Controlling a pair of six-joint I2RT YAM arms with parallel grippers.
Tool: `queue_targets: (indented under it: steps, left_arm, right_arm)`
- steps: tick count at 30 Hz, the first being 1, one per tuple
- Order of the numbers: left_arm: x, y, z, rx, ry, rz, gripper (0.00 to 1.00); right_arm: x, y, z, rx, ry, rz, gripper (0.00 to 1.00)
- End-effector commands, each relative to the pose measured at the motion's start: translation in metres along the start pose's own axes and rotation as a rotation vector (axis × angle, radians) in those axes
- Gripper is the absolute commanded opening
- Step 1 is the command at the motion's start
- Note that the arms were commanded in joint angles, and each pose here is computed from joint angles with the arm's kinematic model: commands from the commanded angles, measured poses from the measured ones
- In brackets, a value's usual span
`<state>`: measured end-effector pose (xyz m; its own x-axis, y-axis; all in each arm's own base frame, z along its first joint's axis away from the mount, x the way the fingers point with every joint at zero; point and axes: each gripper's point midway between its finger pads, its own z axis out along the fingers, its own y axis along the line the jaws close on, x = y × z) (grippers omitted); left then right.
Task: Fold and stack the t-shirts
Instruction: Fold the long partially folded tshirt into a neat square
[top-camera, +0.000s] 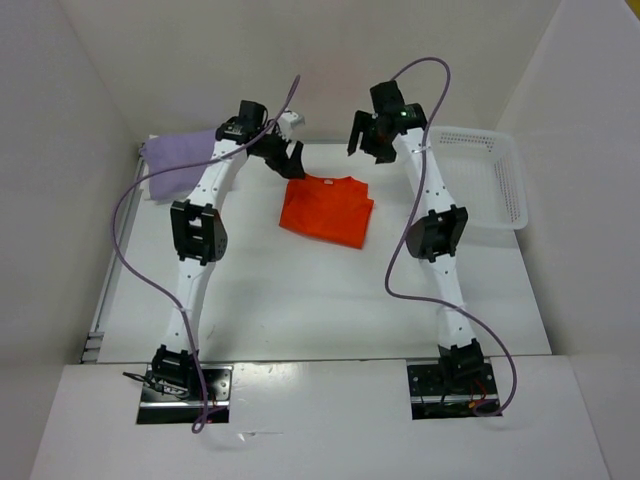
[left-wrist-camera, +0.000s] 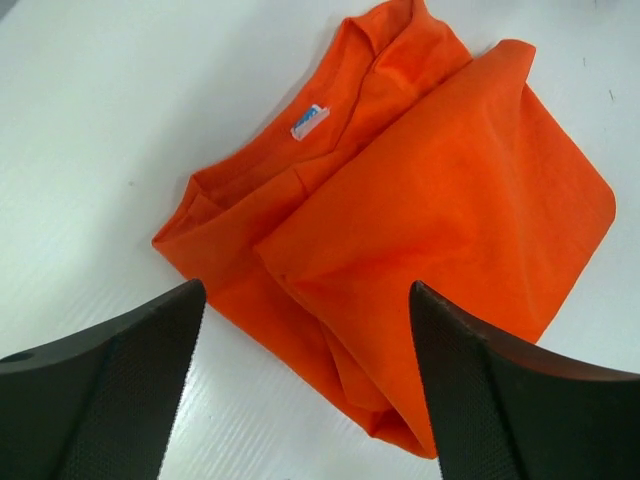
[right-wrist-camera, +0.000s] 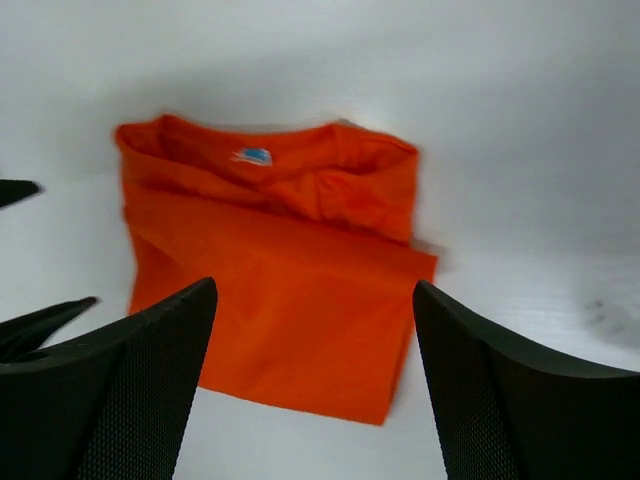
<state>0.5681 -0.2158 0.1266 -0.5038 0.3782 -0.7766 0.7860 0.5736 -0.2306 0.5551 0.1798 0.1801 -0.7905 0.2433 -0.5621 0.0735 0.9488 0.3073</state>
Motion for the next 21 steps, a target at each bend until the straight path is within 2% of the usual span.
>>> queue_targets:
  steps: [1, 3, 4, 5, 6, 7, 8, 9, 10, 11, 12, 13, 14, 16, 20, 21]
  left_arm:
    - [-0.018, 0.003, -0.019, -0.026, -0.033, 0.035, 0.92]
    - [-0.026, -0.003, -0.029, -0.03, -0.043, 0.032, 0.94]
    - [-0.04, -0.009, -0.048, -0.045, -0.068, 0.024, 0.96]
    - [-0.034, -0.012, -0.048, -0.041, -0.058, 0.001, 0.97]
    - [-0.035, -0.017, -0.053, -0.042, -0.062, -0.008, 0.99]
    - [-0.058, -0.036, -0.08, -0.045, -0.115, 0.006, 1.0]
    - [-0.042, -0.04, -0.073, -0.028, -0.111, -0.024, 1.0]
    - [-0.05, -0.054, -0.083, 0.0, -0.142, -0.024, 1.0]
    - [-0.06, -0.072, -0.097, 0.037, -0.17, -0.019, 1.0]
    - [-0.059, -0.078, -0.097, 0.065, -0.175, -0.03, 1.0]
    - [-0.053, -0.075, -0.093, 0.057, -0.164, -0.039, 1.0]
    - [-0.038, -0.069, -0.081, 0.021, -0.127, -0.057, 1.0]
    - [-0.04, -0.058, -0.074, -0.036, -0.141, -0.038, 1.0]
    - [-0.041, -0.036, -0.069, -0.125, -0.154, 0.002, 1.0]
    - [-0.029, -0.017, -0.037, -0.18, -0.102, 0.126, 1.0]
    - [-0.029, -0.01, -0.03, -0.18, -0.093, 0.154, 1.0]
  right_arm:
    - [-0.007, -0.001, -0.061, 0.106, -0.067, -0.044, 0.84]
    - [-0.001, 0.005, -0.093, 0.15, -0.093, -0.074, 0.84]
    - [0.005, 0.011, -0.104, 0.157, -0.096, -0.093, 0.84]
    - [0.015, 0.025, -0.118, 0.199, -0.127, -0.127, 0.85]
    - [0.035, 0.022, -0.118, 0.257, -0.098, -0.17, 0.87]
    - [0.035, 0.031, -0.15, 0.246, -0.155, -0.187, 0.88]
    - [0.041, 0.053, -0.162, 0.209, -0.208, -0.227, 0.92]
    - [0.073, 0.042, -0.143, 0.226, -0.134, -0.279, 0.92]
    - [0.068, 0.048, -0.176, 0.128, -0.202, -0.248, 0.93]
    - [0.049, 0.053, -0.173, 0.038, -0.288, -0.189, 0.93]
    - [0.084, 0.039, -0.143, -0.005, -0.182, -0.16, 0.93]
    - [0.082, 0.035, -0.139, -0.035, -0.201, -0.124, 0.93]
    - [0.069, 0.038, -0.136, -0.071, -0.262, -0.103, 0.93]
    - [0.077, 0.031, -0.109, -0.039, -0.242, -0.134, 0.93]
    - [0.084, 0.01, -0.041, 0.029, -0.145, -0.153, 0.93]
    - [0.076, 0.01, -0.036, 0.013, -0.169, -0.15, 0.93]
